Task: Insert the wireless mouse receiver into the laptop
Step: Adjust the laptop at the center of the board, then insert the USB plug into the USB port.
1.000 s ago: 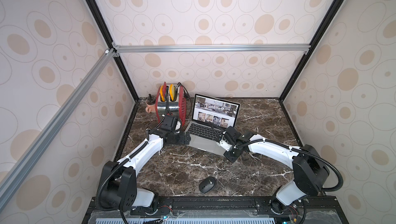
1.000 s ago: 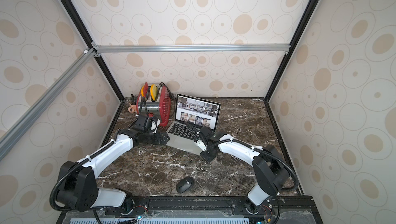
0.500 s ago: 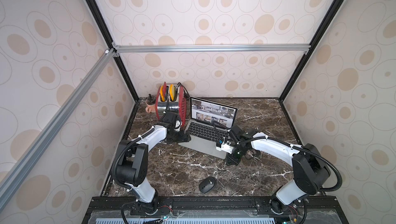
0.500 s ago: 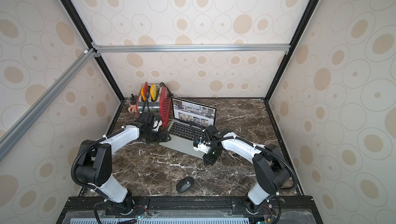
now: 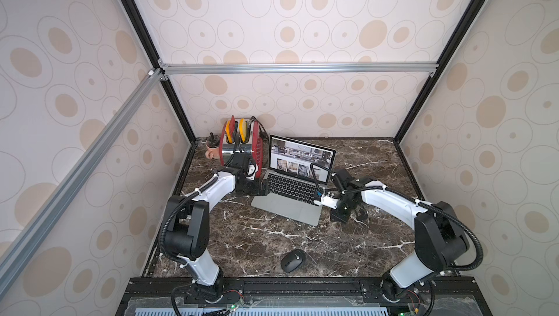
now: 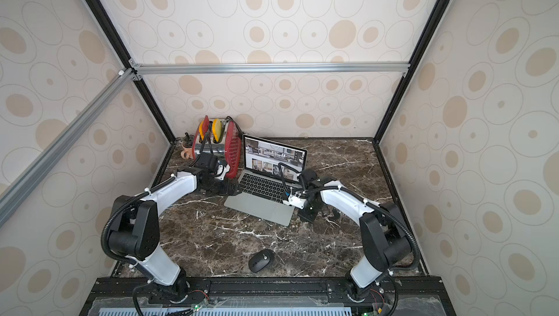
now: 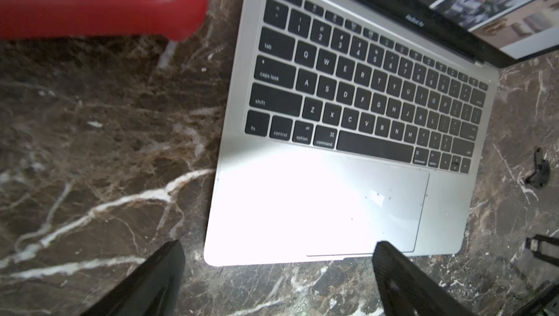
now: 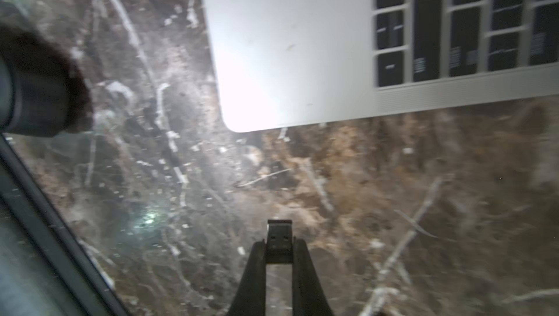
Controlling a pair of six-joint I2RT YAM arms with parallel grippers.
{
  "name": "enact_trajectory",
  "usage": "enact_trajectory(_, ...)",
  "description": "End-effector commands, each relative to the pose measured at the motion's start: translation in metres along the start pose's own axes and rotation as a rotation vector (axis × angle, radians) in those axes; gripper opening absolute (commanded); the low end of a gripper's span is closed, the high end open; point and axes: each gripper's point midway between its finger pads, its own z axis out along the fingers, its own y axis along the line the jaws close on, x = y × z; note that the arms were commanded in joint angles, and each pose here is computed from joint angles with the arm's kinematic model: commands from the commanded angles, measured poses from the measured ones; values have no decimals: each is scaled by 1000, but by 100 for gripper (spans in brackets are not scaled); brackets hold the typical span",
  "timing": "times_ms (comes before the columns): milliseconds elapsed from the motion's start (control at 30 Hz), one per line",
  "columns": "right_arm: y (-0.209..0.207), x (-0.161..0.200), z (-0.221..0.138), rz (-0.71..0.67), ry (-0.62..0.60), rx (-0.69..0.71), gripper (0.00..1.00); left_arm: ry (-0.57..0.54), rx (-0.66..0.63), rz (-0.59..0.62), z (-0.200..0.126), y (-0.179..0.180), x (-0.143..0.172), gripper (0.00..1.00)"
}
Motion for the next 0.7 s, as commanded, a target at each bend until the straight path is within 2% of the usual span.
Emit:
enact_trajectory(0,-36,-8,4,-90,15,29,0,12,0,30,3,9,-11,99)
enact_trajectory(233,-72,-17,20,-74,-8,33,0,41,59,44,16,15,-31,99)
enact_trajectory(500,-81,-22,38,-59,-51,4,0,60,90,31,25,31,-33,99)
enact_trajectory(667,-73,-22,33,-23,-77,-14,0,61,126,31,31,28,-27,99)
